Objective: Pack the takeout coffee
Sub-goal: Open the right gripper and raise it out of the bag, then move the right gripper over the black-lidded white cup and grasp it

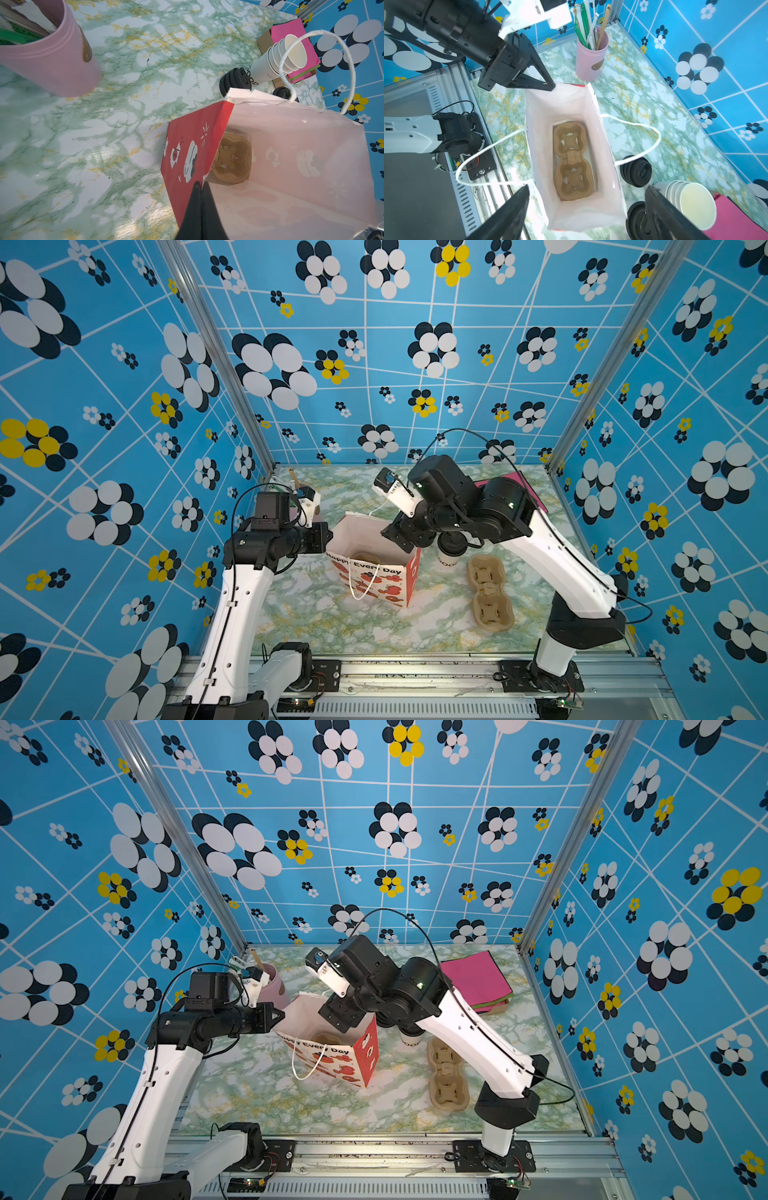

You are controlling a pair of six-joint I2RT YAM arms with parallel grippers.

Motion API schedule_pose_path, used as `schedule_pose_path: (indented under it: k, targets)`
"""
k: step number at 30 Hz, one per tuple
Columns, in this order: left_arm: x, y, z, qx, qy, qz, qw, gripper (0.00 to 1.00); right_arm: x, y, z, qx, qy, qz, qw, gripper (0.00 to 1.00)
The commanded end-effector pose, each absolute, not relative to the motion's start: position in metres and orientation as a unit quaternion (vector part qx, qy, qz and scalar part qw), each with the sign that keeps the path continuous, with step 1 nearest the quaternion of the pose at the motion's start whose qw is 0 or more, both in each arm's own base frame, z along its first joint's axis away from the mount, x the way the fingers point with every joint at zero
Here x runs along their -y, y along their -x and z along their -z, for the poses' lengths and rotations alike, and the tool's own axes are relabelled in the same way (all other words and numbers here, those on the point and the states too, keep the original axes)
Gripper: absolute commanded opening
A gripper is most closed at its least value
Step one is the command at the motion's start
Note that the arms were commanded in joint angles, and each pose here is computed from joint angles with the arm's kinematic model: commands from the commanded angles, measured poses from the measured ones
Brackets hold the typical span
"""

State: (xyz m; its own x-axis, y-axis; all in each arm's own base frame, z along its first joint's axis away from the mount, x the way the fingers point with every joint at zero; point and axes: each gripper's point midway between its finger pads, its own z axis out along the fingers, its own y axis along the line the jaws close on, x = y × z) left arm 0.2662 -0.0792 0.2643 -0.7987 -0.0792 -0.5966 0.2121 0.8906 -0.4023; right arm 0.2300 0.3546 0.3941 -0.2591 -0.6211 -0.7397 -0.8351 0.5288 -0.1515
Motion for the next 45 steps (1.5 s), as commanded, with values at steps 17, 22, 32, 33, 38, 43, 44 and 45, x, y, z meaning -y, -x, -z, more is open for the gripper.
schedule_pose_path:
  k: [17, 22, 32, 33, 38, 43, 44, 45]
  targets:
    - [0.076, -0.257, -0.259, -0.925, -0.034, 0.226, 0.305, 0.0, -0.194, -0.298, -0.283, -0.93, 0.202, -0.023, 0.305, 0.98]
    - [0.075, -0.256, -0.26, -0.925, -0.032, 0.223, 0.305, 0.03, -0.196, -0.308, -0.247, -0.946, 0.187, -0.023, 0.262, 0.99]
    - [0.074, -0.255, -0.259, -0.926, -0.032, 0.22, 0.306, 0.04, -0.196, -0.319, -0.188, -0.966, 0.172, -0.01, 0.195, 0.99]
    - [0.074, -0.255, -0.259, -0.926, -0.031, 0.22, 0.306, 0.04, -0.196, -0.319, -0.184, -0.966, 0.172, -0.01, 0.191, 0.99]
    - [0.074, -0.255, -0.26, -0.926, -0.031, 0.219, 0.307, 0.05, -0.199, -0.318, -0.169, -0.97, 0.172, -0.012, 0.171, 0.99]
    - [0.074, -0.254, -0.259, -0.926, -0.031, 0.221, 0.306, 0.05, -0.2, -0.317, -0.156, -0.973, 0.172, -0.013, 0.155, 0.98]
    - [0.074, -0.254, -0.259, -0.925, -0.031, 0.22, 0.306, 0.05, -0.2, -0.317, -0.154, -0.973, 0.173, -0.013, 0.153, 0.98]
    - [0.074, -0.254, -0.259, -0.926, -0.031, 0.221, 0.305, 0.05, -0.201, -0.317, -0.153, -0.973, 0.173, -0.013, 0.152, 0.98]
